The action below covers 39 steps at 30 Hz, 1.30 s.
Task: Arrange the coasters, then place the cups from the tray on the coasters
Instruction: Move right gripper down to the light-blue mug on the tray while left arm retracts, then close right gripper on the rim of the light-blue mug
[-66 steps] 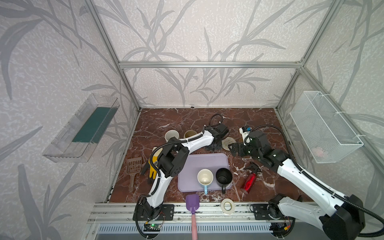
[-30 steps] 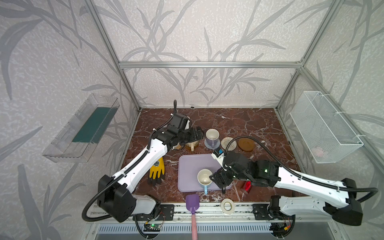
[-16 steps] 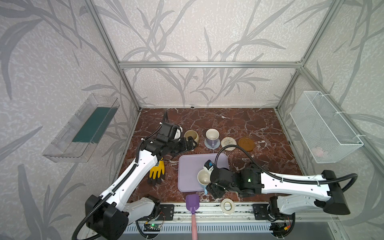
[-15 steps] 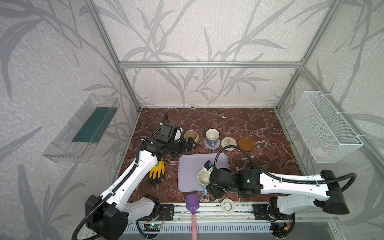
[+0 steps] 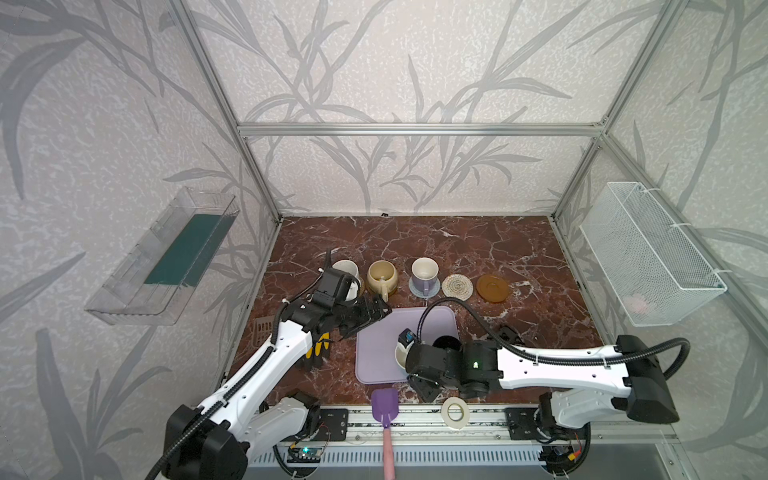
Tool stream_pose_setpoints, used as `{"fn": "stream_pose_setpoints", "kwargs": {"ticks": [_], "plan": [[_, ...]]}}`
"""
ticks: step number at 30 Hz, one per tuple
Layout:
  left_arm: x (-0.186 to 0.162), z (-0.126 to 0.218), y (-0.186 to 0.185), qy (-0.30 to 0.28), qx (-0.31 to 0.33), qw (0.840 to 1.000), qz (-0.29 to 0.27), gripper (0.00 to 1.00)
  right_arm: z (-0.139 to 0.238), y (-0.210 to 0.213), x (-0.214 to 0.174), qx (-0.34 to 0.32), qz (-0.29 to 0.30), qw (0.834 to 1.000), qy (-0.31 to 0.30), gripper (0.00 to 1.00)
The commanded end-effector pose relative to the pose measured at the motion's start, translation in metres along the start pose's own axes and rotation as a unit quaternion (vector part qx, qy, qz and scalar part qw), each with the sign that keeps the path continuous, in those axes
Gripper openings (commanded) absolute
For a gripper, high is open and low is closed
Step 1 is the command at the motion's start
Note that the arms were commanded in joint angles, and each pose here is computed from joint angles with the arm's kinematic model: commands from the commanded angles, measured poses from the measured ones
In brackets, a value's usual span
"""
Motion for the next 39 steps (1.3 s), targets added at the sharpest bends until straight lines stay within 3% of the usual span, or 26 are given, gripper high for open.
{"fn": "stream_pose_setpoints", "kwargs": {"ticks": [1,24,29,39], "plan": [[0.005,0.007,-0.002,-0.032,-0.006,0.999,0.011,0.98,-0.001,0.011,0.006,0.011,0.000,1.000,-0.005,0.53],[-0.013,-0.009,0.022,-0.026,0.009,0.998,0.064,0.99,-0.041,0.002,0.019,-0.109,-0.036,0.993,-0.031,0.39],[-0.018,-0.020,0.024,-0.030,-0.030,0.994,0.099,0.99,-0.050,0.002,0.023,-0.111,-0.036,0.993,-0.030,0.37],[-0.020,-0.021,0.029,-0.026,-0.012,0.996,0.086,0.99,-0.063,0.000,0.023,-0.113,-0.040,0.993,-0.019,0.25]]}}
Point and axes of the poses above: each gripper's point midway between its finger pads, its own z axis back along the fingers, its own y axis along the line the jaws close on, x = y × z, the point moved 6 cm from there along z, back along the fingers, and after that the axes turned 11 degrees about -z, right-handed, at the moved point
